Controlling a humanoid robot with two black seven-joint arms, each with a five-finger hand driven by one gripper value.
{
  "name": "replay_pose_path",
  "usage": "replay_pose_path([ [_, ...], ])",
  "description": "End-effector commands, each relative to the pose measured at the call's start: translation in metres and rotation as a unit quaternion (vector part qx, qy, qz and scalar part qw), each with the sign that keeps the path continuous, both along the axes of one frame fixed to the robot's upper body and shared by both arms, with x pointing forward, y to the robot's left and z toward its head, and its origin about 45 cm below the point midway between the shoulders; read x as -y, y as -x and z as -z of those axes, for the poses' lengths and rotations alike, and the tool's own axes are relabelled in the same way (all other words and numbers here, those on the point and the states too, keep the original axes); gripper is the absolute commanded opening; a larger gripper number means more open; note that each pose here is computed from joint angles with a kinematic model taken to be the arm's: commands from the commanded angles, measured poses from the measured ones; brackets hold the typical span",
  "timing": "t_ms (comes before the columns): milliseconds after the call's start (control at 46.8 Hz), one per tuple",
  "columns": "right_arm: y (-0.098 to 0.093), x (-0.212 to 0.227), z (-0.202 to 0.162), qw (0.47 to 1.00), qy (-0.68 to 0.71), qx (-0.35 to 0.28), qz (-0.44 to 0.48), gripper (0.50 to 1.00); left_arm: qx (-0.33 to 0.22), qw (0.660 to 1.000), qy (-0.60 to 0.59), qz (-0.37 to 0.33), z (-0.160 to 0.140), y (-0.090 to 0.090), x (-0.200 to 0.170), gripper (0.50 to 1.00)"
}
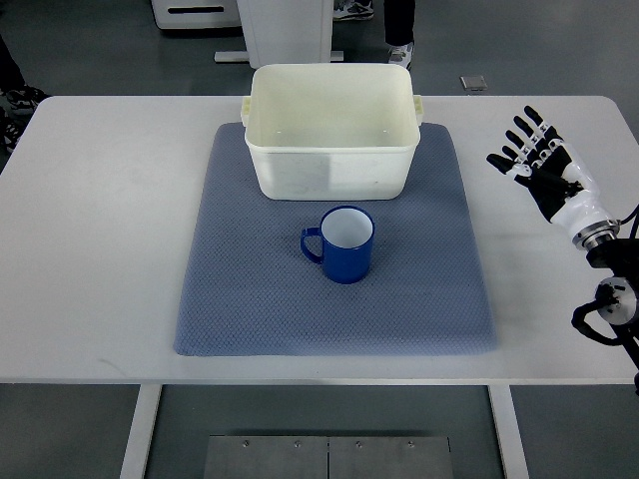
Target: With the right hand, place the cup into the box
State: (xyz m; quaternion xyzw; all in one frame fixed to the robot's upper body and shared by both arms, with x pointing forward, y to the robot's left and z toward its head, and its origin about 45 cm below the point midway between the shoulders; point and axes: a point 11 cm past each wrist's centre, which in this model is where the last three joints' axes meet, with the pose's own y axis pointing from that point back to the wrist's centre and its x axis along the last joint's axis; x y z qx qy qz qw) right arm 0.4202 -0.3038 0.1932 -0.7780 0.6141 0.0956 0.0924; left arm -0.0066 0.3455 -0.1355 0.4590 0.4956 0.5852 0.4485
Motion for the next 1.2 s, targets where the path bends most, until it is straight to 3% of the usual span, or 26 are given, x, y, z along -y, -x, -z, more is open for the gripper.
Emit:
replay_pose_path([
  [0, 0.000, 0.000, 0.000, 1.000, 0.000, 0.000, 0.000, 1.000, 0.000, 1.000, 0.000, 0.000, 0.000, 0.000, 0.000, 1.000],
  [1176, -0.004, 0.011, -0.016, 1.000, 0.009, 0.017, -0.001, 1.000, 0.000, 1.000, 0.000, 0.000, 0.000, 0.000, 0.000, 1.000],
])
